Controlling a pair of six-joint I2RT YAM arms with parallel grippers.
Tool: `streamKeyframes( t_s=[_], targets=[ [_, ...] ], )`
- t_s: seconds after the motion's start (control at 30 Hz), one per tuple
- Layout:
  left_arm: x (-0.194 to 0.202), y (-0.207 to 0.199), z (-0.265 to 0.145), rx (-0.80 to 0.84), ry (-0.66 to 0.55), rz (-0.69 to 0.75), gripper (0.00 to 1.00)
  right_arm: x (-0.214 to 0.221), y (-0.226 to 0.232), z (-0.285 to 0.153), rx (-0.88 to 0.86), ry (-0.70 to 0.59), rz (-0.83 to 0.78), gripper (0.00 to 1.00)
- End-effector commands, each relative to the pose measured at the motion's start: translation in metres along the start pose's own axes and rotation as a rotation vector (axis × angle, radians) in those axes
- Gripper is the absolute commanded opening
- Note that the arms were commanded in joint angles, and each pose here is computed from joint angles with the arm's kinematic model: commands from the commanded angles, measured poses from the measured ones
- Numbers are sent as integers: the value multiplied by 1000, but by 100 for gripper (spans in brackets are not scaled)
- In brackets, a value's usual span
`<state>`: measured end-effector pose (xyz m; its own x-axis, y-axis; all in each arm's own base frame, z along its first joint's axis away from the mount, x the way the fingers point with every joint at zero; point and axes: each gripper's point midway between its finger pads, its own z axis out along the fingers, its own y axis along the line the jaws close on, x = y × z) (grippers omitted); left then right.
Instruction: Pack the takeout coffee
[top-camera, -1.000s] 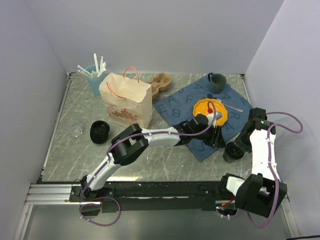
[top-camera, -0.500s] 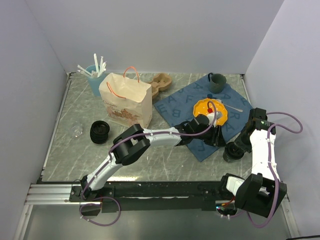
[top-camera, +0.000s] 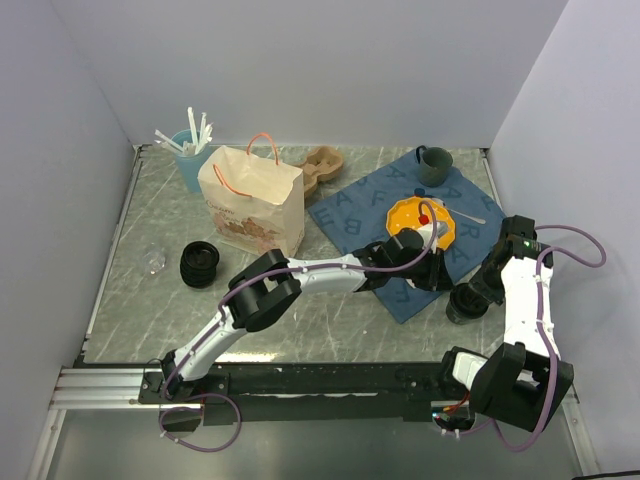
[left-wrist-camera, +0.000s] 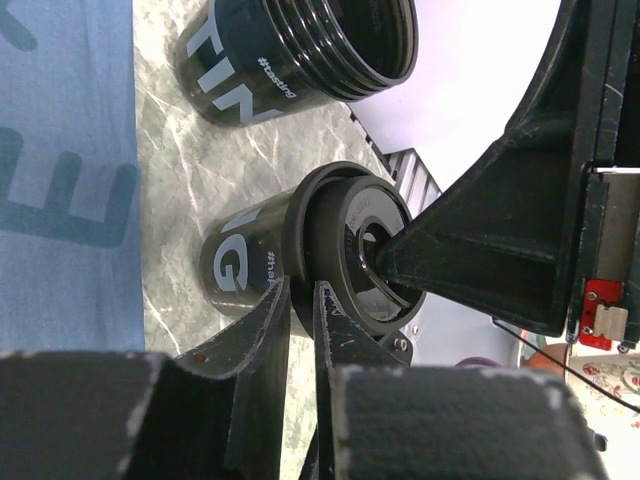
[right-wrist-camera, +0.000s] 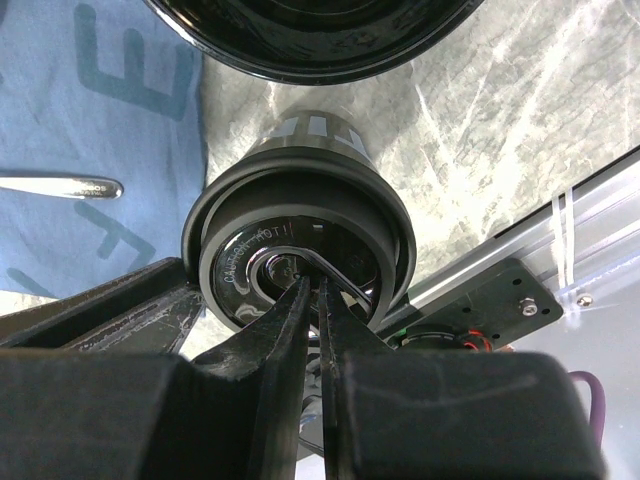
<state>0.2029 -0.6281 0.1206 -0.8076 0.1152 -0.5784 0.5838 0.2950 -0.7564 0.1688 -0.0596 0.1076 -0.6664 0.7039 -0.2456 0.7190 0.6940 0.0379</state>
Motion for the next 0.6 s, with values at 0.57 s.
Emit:
streamKeyframes(
  t_s=[0.57],
  targets=[
    [-5, 23, -16, -45, 11, -80, 35, 4, -3, 18, 17, 40, -1, 15]
  ],
)
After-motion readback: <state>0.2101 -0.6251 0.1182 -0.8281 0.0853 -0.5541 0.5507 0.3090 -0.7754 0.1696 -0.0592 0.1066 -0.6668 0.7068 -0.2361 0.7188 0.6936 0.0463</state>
